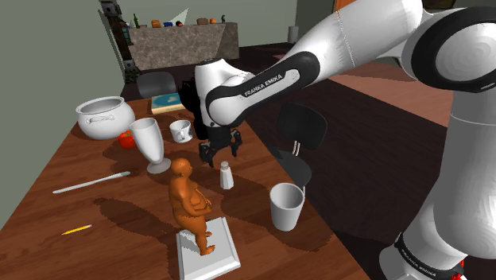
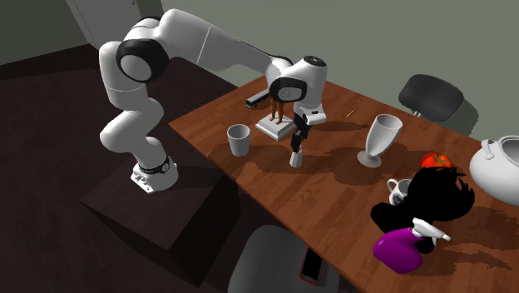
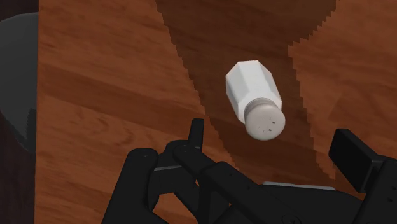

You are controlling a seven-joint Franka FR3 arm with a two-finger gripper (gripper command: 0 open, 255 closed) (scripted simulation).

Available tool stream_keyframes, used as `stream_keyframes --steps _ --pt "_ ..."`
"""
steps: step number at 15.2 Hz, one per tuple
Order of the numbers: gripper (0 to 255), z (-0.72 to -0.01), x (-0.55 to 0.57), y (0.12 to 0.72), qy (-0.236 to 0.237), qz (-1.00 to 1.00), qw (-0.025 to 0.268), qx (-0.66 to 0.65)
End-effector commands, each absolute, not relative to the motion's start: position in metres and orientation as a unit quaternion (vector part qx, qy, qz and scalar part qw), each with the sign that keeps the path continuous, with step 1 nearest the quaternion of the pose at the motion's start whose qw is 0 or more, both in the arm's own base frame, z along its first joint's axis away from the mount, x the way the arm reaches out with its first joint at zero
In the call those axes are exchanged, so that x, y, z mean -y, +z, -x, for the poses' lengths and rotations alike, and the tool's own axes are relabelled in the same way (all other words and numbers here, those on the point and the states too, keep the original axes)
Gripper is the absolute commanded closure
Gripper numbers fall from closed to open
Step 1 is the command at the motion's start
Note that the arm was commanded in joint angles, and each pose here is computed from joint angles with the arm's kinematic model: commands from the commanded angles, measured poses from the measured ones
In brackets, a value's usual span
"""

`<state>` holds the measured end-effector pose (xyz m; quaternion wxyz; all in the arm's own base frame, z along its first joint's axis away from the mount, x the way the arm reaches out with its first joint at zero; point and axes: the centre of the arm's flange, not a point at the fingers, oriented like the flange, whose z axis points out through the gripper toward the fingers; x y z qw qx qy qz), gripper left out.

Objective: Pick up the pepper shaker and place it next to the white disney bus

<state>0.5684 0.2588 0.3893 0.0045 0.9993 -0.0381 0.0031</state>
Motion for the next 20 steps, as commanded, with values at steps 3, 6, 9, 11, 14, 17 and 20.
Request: stream_keyframes --steps 3,6,9,11,14,17,20 --pt "0 -0.5671 -0.2585 0.3757 0.003 -0.999 0.004 0.038" --pt "0 -0.5671 -0.2585 0.3757 0.003 -0.999 0.004 0.038" --pt "0 -0.5671 -0.2585 0.3758 0.003 -0.999 0.004 0.038" --pt "255 -0.5671 -0.2585 0.3758 0.003 -0.999 0.004 0.038" --pt "255 -0.5671 -0.2585 0.3758 0.003 -0.999 0.004 0.038" --pt "255 -0.5671 -0.2585 0.3758 0.003 -0.999 0.004 0.038" --pt "255 -0.5671 -0.2585 0.381 0.003 -0.999 0.004 0.038"
